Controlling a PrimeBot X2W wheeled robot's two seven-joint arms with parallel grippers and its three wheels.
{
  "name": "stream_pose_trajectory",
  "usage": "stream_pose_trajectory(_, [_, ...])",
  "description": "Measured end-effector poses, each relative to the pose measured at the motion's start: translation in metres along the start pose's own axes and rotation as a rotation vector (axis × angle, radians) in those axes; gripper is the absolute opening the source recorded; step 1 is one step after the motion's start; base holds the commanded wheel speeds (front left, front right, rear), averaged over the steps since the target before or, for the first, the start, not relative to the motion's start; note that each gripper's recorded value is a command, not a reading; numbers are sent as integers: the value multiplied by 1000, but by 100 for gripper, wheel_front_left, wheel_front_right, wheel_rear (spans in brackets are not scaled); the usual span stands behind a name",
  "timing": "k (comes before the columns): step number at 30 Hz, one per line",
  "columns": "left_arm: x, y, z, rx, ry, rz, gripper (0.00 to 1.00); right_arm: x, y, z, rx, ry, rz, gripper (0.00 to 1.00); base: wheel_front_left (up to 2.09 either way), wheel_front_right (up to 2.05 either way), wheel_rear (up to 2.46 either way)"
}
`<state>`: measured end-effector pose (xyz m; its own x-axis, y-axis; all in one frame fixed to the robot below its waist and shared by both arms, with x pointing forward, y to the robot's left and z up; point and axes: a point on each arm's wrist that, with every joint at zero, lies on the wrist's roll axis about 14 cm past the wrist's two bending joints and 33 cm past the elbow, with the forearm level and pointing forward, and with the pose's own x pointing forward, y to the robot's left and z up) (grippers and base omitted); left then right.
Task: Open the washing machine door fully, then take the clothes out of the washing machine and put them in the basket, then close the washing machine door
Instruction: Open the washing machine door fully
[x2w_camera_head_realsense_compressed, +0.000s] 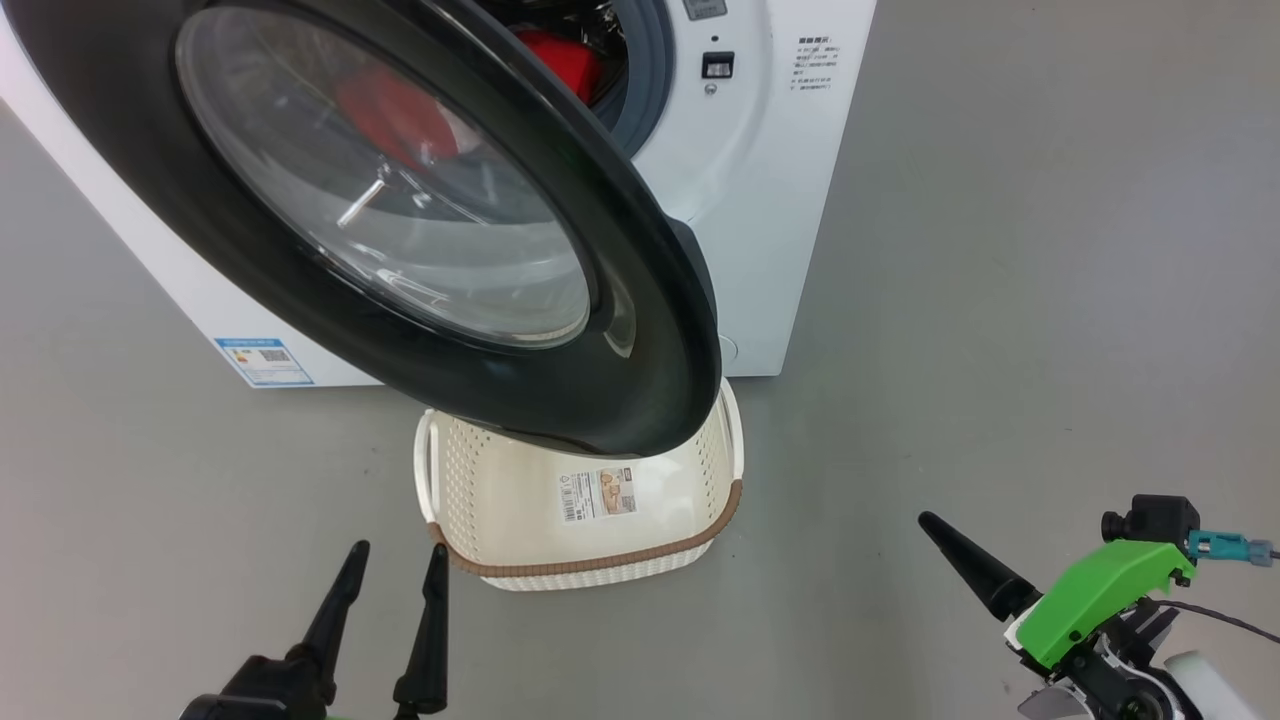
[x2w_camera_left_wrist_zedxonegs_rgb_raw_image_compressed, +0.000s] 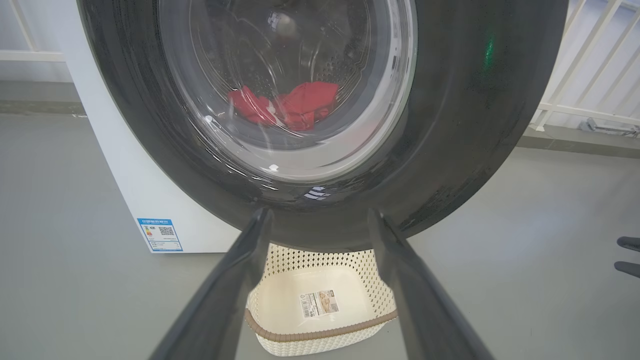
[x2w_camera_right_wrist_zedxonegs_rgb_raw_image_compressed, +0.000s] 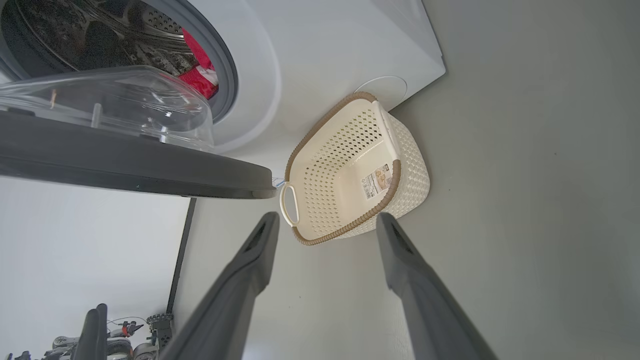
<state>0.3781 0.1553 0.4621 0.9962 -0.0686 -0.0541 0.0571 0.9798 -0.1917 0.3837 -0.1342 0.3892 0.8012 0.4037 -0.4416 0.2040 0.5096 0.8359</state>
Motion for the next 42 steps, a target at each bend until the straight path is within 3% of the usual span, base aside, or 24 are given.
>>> stream_pose_trajectory(14, [-5, 1, 1, 1, -3, 3, 100, -11, -2, 5, -350, -172, 6, 100, 0, 0, 0])
stream_pose_trajectory(23, [-5, 1, 2, 2, -5, 3, 100, -18, -22, 2, -448, -188, -41, 100, 0, 0, 0])
stream_pose_trajectory(32, [-4, 1, 1, 1, -3, 2, 100, -21, 1, 35, -645, -315, -9, 100, 0, 0, 0])
stream_pose_trajectory(42, [-5, 0, 3, 2, -8, 1, 100, -42, 0, 43, -719, -417, -47, 100, 0, 0, 0])
